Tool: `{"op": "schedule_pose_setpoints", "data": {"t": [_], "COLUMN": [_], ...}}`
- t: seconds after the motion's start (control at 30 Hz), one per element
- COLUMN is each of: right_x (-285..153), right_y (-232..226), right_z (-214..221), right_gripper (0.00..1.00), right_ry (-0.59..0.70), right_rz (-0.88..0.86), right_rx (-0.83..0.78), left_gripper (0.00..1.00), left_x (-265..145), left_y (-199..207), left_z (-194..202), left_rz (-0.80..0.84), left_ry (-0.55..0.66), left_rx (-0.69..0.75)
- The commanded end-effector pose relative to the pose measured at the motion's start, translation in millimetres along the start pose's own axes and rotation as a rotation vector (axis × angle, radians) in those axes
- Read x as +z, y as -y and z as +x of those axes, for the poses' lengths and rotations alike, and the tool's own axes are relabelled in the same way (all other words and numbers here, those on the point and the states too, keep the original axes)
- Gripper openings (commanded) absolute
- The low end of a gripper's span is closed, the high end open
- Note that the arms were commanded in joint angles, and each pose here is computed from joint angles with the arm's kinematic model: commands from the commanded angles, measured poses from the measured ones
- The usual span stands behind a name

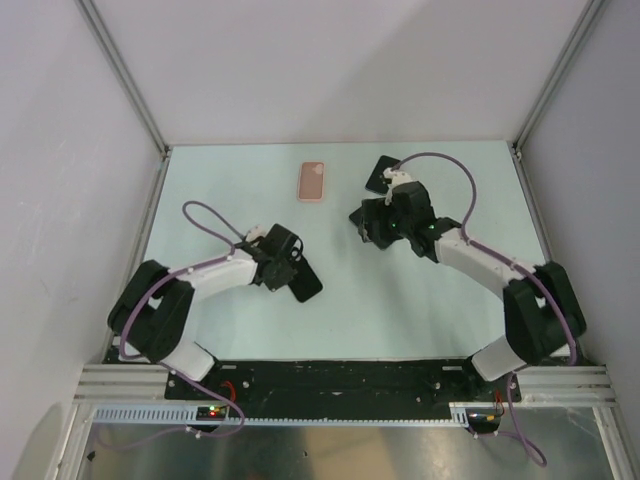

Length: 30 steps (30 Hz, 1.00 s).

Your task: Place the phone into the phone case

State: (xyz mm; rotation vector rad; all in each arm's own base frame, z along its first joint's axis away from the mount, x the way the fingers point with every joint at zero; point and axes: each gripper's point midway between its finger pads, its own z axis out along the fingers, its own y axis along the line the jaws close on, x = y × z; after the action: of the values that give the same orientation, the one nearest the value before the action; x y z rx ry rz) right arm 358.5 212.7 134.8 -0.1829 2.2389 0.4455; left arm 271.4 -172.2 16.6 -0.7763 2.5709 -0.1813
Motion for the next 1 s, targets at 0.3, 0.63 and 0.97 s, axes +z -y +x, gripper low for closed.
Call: {"op": "schedule_pose_setpoints", "data": {"t": [0.3,0.63,0.97], "right_x": [76.5,97.1,103.6], "right_y": [39.8,51.1,60.5], "right_z": [-23.7,-11.6,-1.9], "right_gripper": [0.99,0.99,0.99], "right_ry": [-0.076,-0.296,-0.403], "right_rz": [-0.103,-0.117,-0.091], "right_rx": [-0.247,-0.274,-0.289], "left_gripper": [0.7,0.93,0.97], "left_x": [-27.0,-58.9,-98.7], "left_y": [-11.6,10.9,27.0], "left_z": [10.9,-20.0,-58.3], "left_rz": [0.051,0.181,0.302], "left_ry": [-0.024,0.04,0.103], "left_rx": [0.008,0.031,-0.003]}}
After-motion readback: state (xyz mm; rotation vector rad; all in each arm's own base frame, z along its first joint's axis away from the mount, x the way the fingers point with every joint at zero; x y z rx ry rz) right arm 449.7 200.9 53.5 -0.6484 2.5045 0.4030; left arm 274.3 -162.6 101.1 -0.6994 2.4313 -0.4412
